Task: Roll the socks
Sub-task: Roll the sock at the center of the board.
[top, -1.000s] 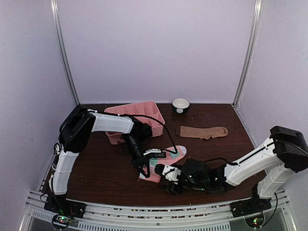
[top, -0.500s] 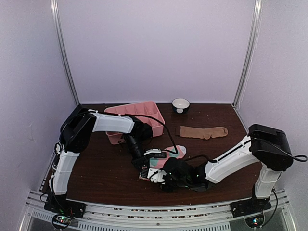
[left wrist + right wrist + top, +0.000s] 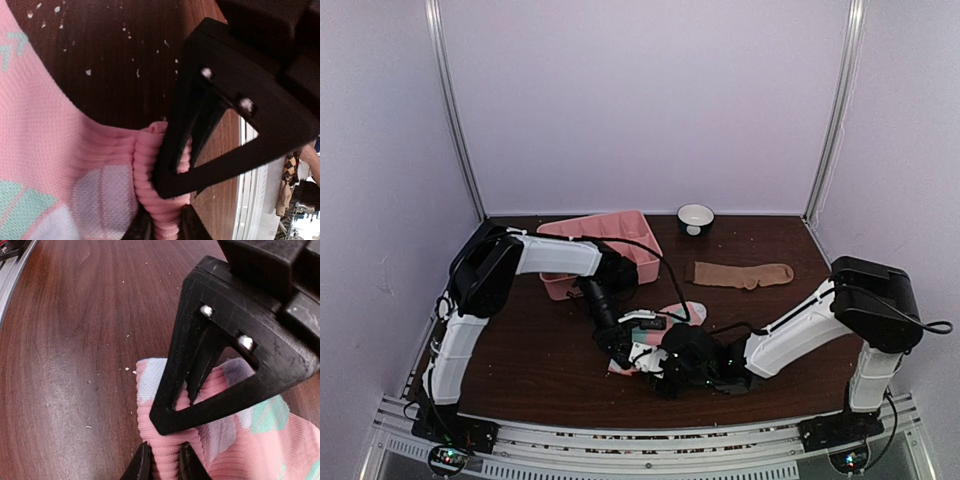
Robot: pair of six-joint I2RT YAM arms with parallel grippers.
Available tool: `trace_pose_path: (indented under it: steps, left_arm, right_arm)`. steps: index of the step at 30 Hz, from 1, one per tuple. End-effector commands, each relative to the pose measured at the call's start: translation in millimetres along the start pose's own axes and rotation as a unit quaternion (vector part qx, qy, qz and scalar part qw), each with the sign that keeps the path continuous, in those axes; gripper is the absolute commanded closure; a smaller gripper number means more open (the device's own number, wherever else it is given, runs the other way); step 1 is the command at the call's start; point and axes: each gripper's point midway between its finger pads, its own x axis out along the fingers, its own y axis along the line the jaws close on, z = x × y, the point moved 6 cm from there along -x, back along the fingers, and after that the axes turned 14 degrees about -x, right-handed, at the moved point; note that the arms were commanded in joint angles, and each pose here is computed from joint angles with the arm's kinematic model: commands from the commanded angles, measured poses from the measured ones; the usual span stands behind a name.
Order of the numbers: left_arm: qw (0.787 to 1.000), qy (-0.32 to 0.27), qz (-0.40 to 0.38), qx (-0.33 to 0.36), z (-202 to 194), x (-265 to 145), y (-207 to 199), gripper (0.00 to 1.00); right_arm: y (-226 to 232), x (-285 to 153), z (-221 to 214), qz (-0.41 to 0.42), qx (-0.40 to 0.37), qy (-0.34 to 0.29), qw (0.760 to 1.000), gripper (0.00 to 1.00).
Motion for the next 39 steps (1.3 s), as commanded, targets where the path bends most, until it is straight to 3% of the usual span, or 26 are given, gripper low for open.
trace_pose_path:
  steps: [1, 2, 3, 4, 7, 11, 16, 18, 20, 22, 25, 26, 28, 29, 31, 32, 34, 36, 39]
  left_arm:
    - [0.999, 0.041, 0.032, 0.015, -12.3, 13.2, 16.6, 0.64]
    - [0.999, 0.026, 0.040, 0.021, -10.5, 5.5, 15.8, 0.40]
    - [0.998, 0.008, 0.050, 0.026, -8.6, -3.9, 13.4, 0.07]
    - [0.998, -0.011, 0.060, 0.033, -6.7, -13.7, 10.8, 0.03]
    - [0.991, -0.070, 0.099, 0.063, -4.7, -46.1, -3.7, 0.02]
    - [0.963, -0.146, 0.190, 0.125, -8.4, -87.3, -37.0, 0.02]
    - [0.887, -0.239, 0.351, 0.179, -21.3, -132.2, -66.2, 0.02]
    - [0.885, -0.221, 0.376, 0.160, -28.4, -127.3, -45.1, 0.02]
    - [0.918, -0.161, 0.331, 0.147, -35.8, -113.5, -31.6, 0.02]
    - [0.920, -0.164, 0.329, 0.133, -32.7, -111.8, -26.3, 0.02]
    - [0.862, -0.260, 0.390, 0.190, -30.6, -136.5, -57.4, 0.02]
    - [0.863, -0.267, 0.388, 0.182, -25.2, -145.2, -60.0, 0.02]
    - [0.860, -0.276, 0.421, 0.081, -10.6, -160.0, -30.7, 0.02]
    - [0.877, -0.242, 0.412, 0.056, -6.3, -157.4, -15.6, 0.02]
    - [0.941, -0.191, 0.270, 0.065, -3.2, -140.2, -7.7, 0.02]
    - [0.957, -0.196, 0.199, 0.082, -4.9, -137.5, -14.9, 0.02]
    - [0.955, -0.202, 0.190, 0.106, -3.8, -134.0, -20.7, 0.02]
    - [0.935, -0.208, 0.253, 0.138, -6.2, -132.2, -26.6, 0.02]
    - [0.849, -0.296, 0.412, 0.144, -5.9, -171.9, -44.5, 0.02]
  right_arm:
    - [28.5, 7.6, -67.1, 0.078, 0.061, 0.101, 0.990, 0.88]
    - [29.8, 7.3, -71.9, 0.086, 0.074, 0.106, 0.988, 0.91]
    - [31.0, 6.9, -76.9, 0.093, 0.087, 0.111, 0.986, 0.92]
    - [33.3, 6.2, -81.1, 0.101, 0.101, 0.115, 0.983, 0.94]
    - [40.2, 4.3, -95.8, 0.122, 0.141, 0.128, 0.974, 0.97]
    - [45.1, 2.6, -107.9, 0.164, 0.221, 0.114, 0.955, 0.99]
    - [40.3, 1.5, -110.1, 0.192, 0.297, 0.098, 0.930, 1.00]
    - [39.3, 2.0, -109.8, 0.207, 0.317, 0.097, 0.921, 1.00]
    - [37.8, 3.8, -108.2, 0.222, 0.334, 0.102, 0.910, 1.00]
    - [37.7, 4.2, -104.2, 0.247, 0.353, 0.098, 0.897, 1.00]
    - [34.9, 3.1, -105.7, 0.263, 0.374, 0.098, 0.884, 1.00]
    - [34.3, 3.0, -109.3, 0.264, 0.381, 0.110, 0.879, 1.00]
    - [32.3, 3.4, -114.8, 0.269, 0.396, 0.130, 0.868, 0.99]
    - [30.9, 3.7, -117.7, 0.271, 0.406, 0.143, 0.861, 1.00]
    - [28.0, 3.8, -121.7, 0.274, 0.424, 0.161, 0.848, 1.00]
    - [26.6, 3.1, -123.5, 0.272, 0.431, 0.168, 0.844, 1.00]
    - [24.1, 0.6, -123.0, 0.270, 0.442, 0.166, 0.839, 1.00]
    - [21.2, -2.6, -121.9, 0.266, 0.453, 0.162, 0.835, 1.00]
    - [16.9, -5.4, -120.1, 0.261, 0.463, 0.155, 0.833, 1.00]
